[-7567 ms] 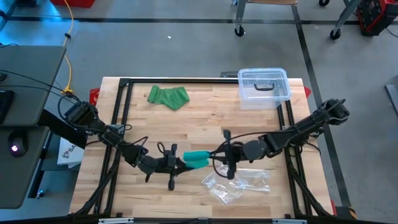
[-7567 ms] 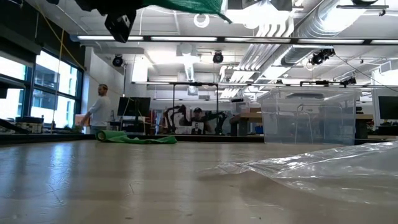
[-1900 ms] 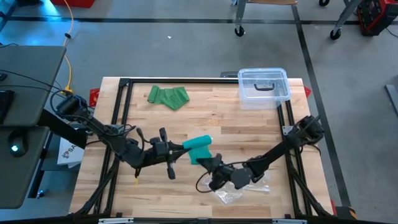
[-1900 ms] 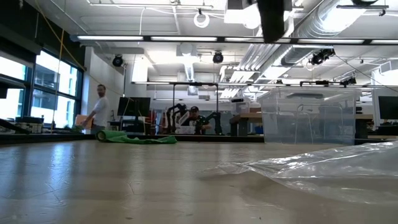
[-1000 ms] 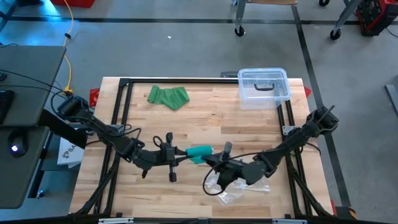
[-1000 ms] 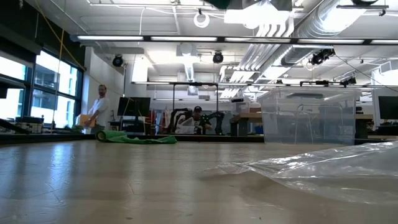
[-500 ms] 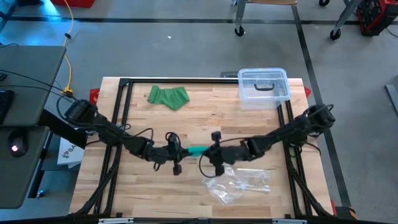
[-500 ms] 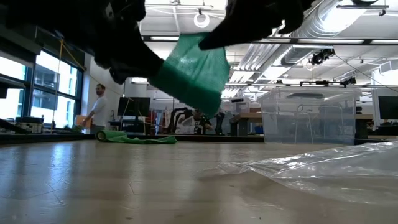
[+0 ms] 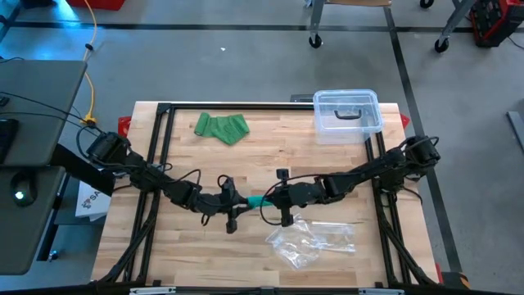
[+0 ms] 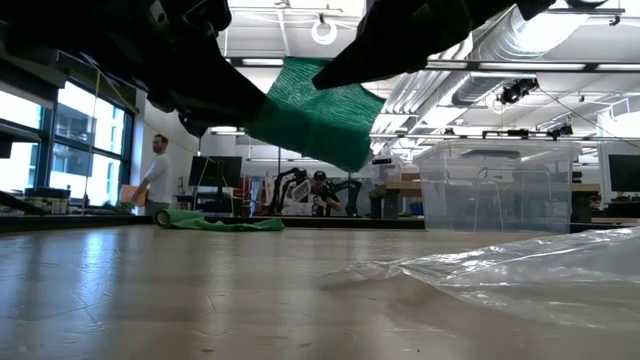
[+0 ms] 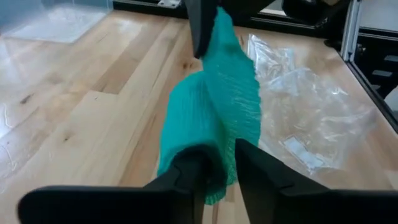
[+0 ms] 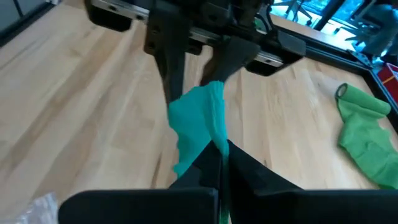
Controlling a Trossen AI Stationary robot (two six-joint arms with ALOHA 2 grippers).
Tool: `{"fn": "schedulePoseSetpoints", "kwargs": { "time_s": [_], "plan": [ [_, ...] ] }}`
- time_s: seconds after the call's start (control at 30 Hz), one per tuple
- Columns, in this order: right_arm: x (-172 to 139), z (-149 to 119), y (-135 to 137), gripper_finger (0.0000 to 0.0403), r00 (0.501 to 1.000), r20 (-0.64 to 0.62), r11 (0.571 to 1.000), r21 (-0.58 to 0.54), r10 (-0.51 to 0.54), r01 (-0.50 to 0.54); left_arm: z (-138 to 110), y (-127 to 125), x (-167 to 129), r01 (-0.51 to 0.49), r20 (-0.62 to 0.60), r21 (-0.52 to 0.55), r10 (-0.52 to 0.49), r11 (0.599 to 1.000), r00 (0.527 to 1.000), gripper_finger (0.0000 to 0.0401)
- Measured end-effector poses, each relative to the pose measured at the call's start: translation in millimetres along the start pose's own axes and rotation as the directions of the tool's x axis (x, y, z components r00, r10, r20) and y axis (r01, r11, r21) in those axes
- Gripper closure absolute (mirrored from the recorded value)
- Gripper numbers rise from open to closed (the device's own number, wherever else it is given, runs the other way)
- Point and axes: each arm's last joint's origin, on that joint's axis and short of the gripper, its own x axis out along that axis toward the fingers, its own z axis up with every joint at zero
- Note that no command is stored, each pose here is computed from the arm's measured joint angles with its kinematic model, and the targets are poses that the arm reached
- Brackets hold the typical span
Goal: Roll bandage
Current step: Roll the blue bandage
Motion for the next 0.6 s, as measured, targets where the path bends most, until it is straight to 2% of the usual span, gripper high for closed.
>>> {"fn": "schedulePoseSetpoints", "kwargs": {
  "time_s": [0.17,0.33,0.6],
  "plan": [
    [0.1,0.0,0.2,0.0403,1.0,0.002,1.0,0.015,0.015,-0.015,0.0,0.0,0.0,0.001,-0.001,0.0,-0.001,1.0,1.0,0.0288],
    [2.1,-1.7,-0.8,0.0403,1.0,-0.006,1.0,0.023,0.014,-0.014,-0.4,-1.1,0.1,0.044,-0.015,0.0,-0.044,0.999,0.999,0.0264],
    [16.3,-13.7,4.1,0.0403,0.999,-0.05,1.0,0.027,0.017,-0.015,-2.3,-0.7,0.0,0.047,-0.036,0.007,-0.047,0.999,0.998,0.0256]
  ]
}}
